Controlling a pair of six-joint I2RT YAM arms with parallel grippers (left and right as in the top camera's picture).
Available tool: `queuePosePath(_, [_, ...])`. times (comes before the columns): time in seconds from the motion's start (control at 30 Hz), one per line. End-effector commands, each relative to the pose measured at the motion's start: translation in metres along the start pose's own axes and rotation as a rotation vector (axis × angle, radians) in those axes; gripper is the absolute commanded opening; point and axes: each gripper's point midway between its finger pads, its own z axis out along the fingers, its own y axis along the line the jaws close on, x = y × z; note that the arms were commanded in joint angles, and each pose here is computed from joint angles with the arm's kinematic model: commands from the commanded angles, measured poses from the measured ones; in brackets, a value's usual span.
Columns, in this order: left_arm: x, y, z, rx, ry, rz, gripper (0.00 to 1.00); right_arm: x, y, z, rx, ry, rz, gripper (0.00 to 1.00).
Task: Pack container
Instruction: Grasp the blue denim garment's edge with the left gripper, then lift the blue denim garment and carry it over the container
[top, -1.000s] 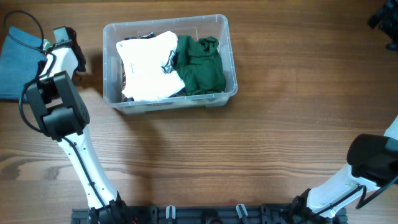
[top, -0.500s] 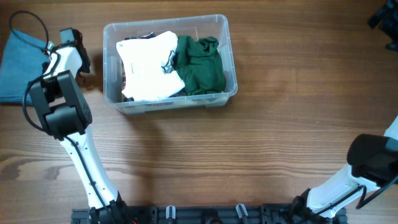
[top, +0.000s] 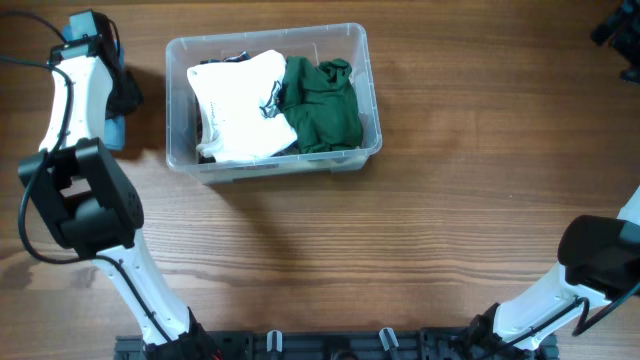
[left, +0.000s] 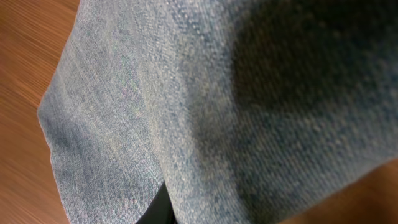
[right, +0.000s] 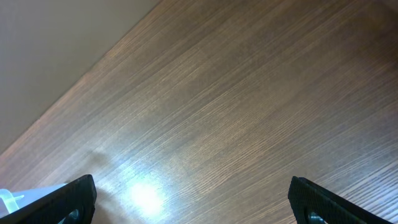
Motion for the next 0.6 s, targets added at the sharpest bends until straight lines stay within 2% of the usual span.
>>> queuePosePath(0.0, [0.006,-0.021,-0.048,0.193,-0.003,-0.033,0.04,-0.001,-0.001,0.003,0.01,0.001,0.007,1.0])
queuePosePath(0.23, [0.013,-0.02,-0.123,0.323,-0.064,-0.039,0.04,-0.001,-0.001,0.003,0.01,0.001,0.007,1.0])
queuePosePath(0.43, [0.028,-0.003,-0.189,0.36,-0.146,-0.041,0.04,-0.001,-0.001,0.003,0.01,0.001,0.007,1.0])
queuePosePath(0.57, [0.041,-0.014,-0.225,0.493,-0.169,-0.022,0.04,-0.001,-0.001,0.003,0.01,0.001,0.007,1.0])
